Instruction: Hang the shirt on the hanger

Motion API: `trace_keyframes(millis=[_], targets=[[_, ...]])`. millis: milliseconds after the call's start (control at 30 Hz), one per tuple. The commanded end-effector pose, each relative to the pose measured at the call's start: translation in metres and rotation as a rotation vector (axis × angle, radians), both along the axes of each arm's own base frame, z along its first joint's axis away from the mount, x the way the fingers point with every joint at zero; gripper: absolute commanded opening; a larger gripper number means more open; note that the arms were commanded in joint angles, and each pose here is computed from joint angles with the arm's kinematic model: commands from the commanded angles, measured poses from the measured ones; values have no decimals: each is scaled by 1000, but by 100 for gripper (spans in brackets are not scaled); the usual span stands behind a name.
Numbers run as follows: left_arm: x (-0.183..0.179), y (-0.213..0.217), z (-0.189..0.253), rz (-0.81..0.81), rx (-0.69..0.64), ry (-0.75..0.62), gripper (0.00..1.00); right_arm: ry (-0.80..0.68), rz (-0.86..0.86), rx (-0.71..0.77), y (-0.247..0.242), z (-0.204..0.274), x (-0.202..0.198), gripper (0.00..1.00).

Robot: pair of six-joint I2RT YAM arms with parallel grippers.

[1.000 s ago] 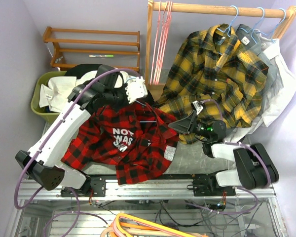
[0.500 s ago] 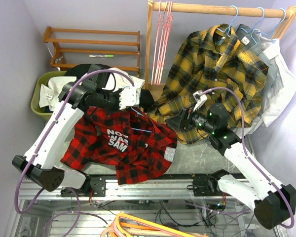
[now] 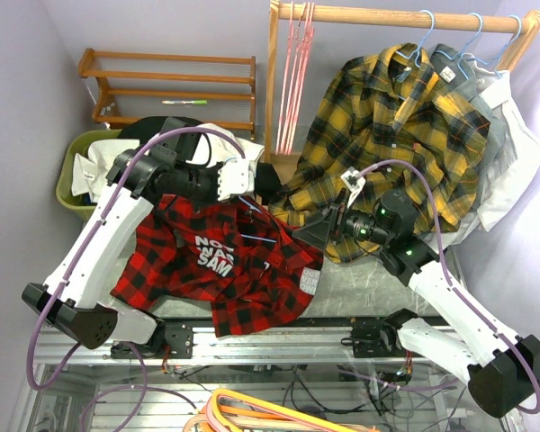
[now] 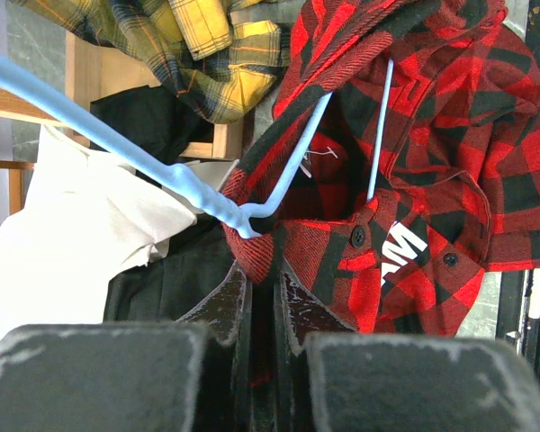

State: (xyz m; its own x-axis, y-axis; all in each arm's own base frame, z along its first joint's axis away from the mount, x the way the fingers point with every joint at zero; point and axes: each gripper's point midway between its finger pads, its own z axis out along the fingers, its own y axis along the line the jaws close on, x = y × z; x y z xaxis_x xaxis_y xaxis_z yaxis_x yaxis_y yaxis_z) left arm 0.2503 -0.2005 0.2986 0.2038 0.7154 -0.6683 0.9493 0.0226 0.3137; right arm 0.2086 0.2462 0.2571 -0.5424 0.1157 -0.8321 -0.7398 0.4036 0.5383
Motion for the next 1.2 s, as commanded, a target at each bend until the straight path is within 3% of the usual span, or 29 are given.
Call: trace_keyframes(millis=[0, 167, 367, 467, 567, 600, 700, 933, 1000, 1167], targets=[[-1, -6, 7, -35, -37, -15, 7, -43, 82, 97, 12, 28, -9, 88], [-1, -8, 7, -41, -41, -13, 7, -34, 126, 120, 33, 27, -14, 86], [0, -10, 7, -46, -44, -9, 7, -28, 126, 121, 46, 23, -6, 72], [-1, -10, 6, -52, -46, -6, 7, -25, 116, 126, 47, 21, -2, 46], [-2, -11, 4, -59, -45, -1, 7, -31, 116, 157, 48, 26, -2, 7], [-3, -11, 4, -68, -46, 1, 7, -28, 119, 173, 49, 28, -3, 0], [-12, -15, 3, -135, -59, 7, 7, -16, 170, 261, 50, 36, -14, 0], [-18, -32, 24, -337, -175, -62, 7, 72, 469, 667, 30, 66, -62, 0], [-29, -33, 33, -433, -222, -90, 7, 156, 479, 657, 34, 56, -56, 0], [-42, -21, 45, -538, -302, -153, 7, 135, 447, 655, 24, 59, -49, 0]])
